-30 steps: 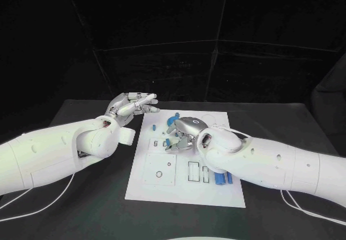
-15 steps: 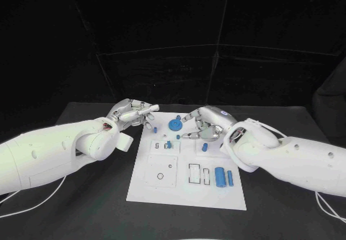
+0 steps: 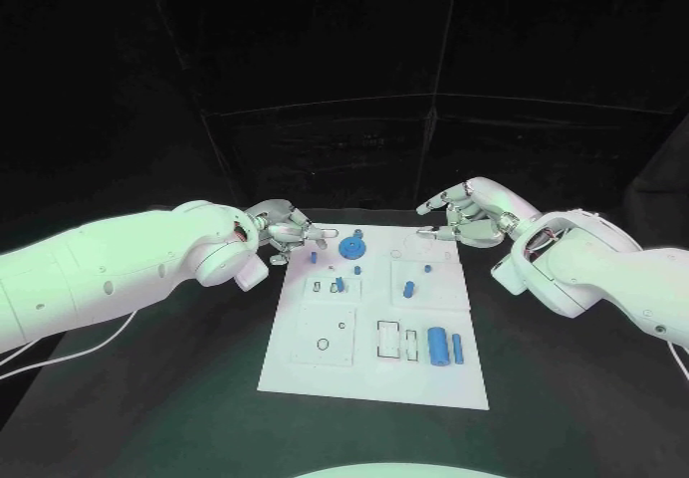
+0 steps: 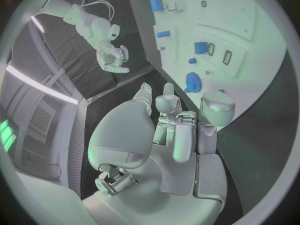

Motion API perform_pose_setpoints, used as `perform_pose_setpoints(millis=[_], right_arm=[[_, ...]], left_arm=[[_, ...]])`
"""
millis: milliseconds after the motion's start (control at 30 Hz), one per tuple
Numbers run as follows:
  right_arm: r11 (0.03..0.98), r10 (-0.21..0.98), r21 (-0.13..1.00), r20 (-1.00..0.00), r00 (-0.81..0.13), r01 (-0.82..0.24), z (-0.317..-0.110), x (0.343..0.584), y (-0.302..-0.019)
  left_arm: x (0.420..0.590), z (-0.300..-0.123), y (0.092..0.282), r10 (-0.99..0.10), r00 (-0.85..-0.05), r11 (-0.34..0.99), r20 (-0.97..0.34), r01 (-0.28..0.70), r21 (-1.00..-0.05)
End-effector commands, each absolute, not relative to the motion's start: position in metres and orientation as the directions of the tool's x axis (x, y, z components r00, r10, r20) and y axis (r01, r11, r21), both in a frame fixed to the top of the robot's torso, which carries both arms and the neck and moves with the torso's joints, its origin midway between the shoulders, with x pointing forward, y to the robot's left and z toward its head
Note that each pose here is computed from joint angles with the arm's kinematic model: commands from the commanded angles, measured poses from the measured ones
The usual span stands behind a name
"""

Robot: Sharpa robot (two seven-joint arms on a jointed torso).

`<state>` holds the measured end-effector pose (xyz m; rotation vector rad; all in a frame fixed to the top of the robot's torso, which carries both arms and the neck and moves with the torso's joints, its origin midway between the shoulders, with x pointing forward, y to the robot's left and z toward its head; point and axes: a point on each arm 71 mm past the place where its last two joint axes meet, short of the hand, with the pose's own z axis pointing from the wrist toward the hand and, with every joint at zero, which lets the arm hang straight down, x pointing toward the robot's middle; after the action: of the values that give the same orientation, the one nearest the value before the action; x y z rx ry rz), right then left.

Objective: Assemble the parts on the task board

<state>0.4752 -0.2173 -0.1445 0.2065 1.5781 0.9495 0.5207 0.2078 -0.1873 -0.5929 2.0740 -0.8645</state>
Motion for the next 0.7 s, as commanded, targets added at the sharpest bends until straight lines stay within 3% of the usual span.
perform_pose_setpoints(millis=[33, 300, 700], right_arm=[[0.595, 0.645, 0.726, -0.688, -0.333, -0.346, -0.145, 0.474, -0.218], [0.605, 0.633, 0.722, -0.692, -0.347, -0.336, -0.146, 0.475, -0.222], [0.616, 0.625, 0.711, -0.703, -0.338, -0.340, -0.144, 0.480, -0.226]], left_arm=[[0.522, -0.194, 0.207, -0.455, -0.646, 0.851, -0.613, -0.113, -0.513], [0.532, -0.201, 0.175, -0.321, -0.693, 0.925, -0.645, -0.084, -0.370], [0.537, -0.209, 0.152, -0.225, -0.740, 0.959, -0.634, -0.053, -0.280]])
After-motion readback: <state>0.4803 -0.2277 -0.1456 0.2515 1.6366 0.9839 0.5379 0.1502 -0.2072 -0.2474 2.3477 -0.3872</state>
